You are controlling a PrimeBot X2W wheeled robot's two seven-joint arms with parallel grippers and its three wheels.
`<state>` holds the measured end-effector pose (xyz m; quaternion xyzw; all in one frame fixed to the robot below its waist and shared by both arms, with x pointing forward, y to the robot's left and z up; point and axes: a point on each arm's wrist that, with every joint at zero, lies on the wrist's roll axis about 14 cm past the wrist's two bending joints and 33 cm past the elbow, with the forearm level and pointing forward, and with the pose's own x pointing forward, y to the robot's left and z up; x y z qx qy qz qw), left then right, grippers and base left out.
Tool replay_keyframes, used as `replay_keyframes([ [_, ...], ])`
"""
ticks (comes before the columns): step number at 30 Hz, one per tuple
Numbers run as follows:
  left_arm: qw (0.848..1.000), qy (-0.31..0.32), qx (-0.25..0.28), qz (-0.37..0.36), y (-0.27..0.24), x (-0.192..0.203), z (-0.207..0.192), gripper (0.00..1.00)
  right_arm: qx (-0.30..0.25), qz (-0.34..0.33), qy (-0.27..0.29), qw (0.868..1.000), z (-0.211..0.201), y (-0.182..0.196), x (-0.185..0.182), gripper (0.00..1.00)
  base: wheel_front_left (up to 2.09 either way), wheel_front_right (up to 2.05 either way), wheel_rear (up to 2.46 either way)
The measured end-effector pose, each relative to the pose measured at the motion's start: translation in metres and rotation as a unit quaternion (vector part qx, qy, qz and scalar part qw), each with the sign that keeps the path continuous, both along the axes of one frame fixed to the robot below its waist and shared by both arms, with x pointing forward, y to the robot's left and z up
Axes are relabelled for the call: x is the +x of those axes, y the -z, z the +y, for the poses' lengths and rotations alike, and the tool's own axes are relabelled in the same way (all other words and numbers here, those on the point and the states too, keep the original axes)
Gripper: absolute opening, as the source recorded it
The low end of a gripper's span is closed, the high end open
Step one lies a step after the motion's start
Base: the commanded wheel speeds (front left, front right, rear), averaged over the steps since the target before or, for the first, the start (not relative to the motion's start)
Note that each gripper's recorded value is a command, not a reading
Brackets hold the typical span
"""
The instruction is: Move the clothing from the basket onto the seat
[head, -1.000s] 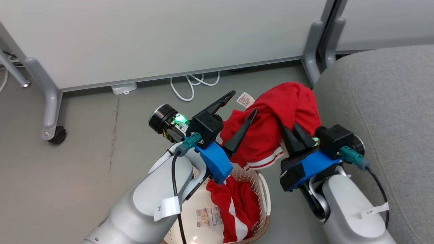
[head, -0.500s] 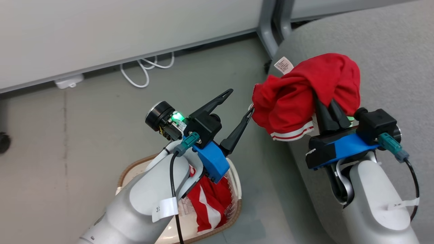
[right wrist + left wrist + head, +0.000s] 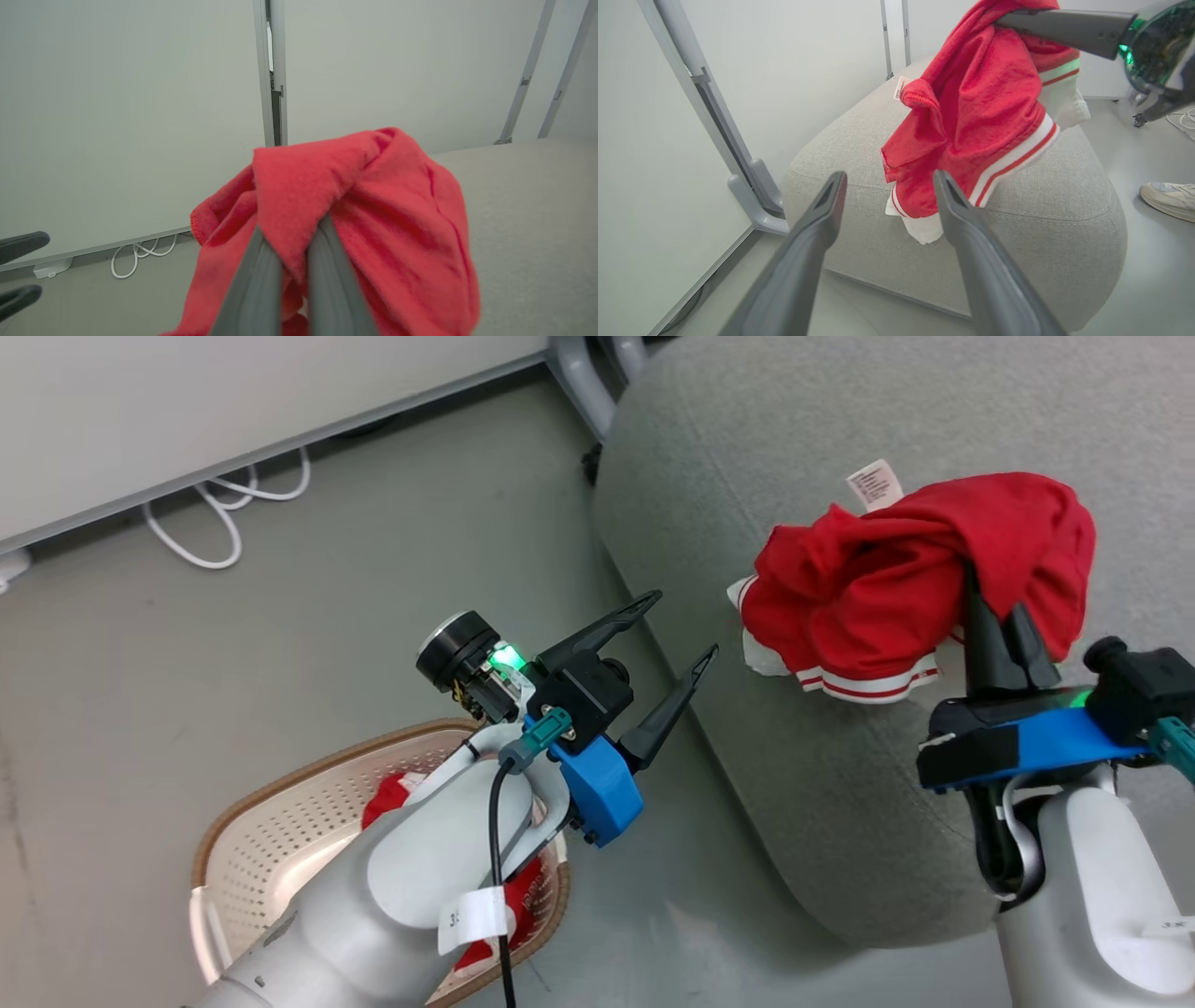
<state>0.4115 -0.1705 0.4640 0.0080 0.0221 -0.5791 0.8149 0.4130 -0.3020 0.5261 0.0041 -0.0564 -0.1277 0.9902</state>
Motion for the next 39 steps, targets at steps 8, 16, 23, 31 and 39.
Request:
replay_keyframes([
  [8, 0.999, 0.044, -0.003, 0.008, 0.006, -0.017, -0.023, 1.0, -0.006, 0.019, 0.062, 0.998, -0.035, 0.01, -0.036, 0.0, 0.0, 0.0, 0.0],
  [16, 0.999, 0.049, -0.004, 0.011, 0.007, -0.02, -0.025, 1.0, -0.004, 0.029, 0.078, 0.997, -0.042, 0.017, -0.05, 0.0, 0.0, 0.0, 0.0],
  [23, 0.999, 0.048, -0.005, 0.013, 0.01, -0.015, -0.024, 1.0, -0.003, 0.025, 0.079, 0.997, -0.043, 0.015, -0.045, 0.0, 0.0, 0.0, 0.0],
  [31, 0.999, 0.044, -0.007, 0.02, 0.023, -0.001, -0.021, 1.0, -0.026, -0.02, 0.081, 0.996, -0.053, -0.016, -0.011, 0.0, 0.0, 0.0, 0.0],
  [39, 0.999, 0.038, -0.004, 0.022, 0.049, 0.03, -0.016, 1.0, -0.095, -0.1, 0.111, 0.984, -0.081, -0.077, 0.04, 0.0, 0.0, 0.0, 0.0],
])
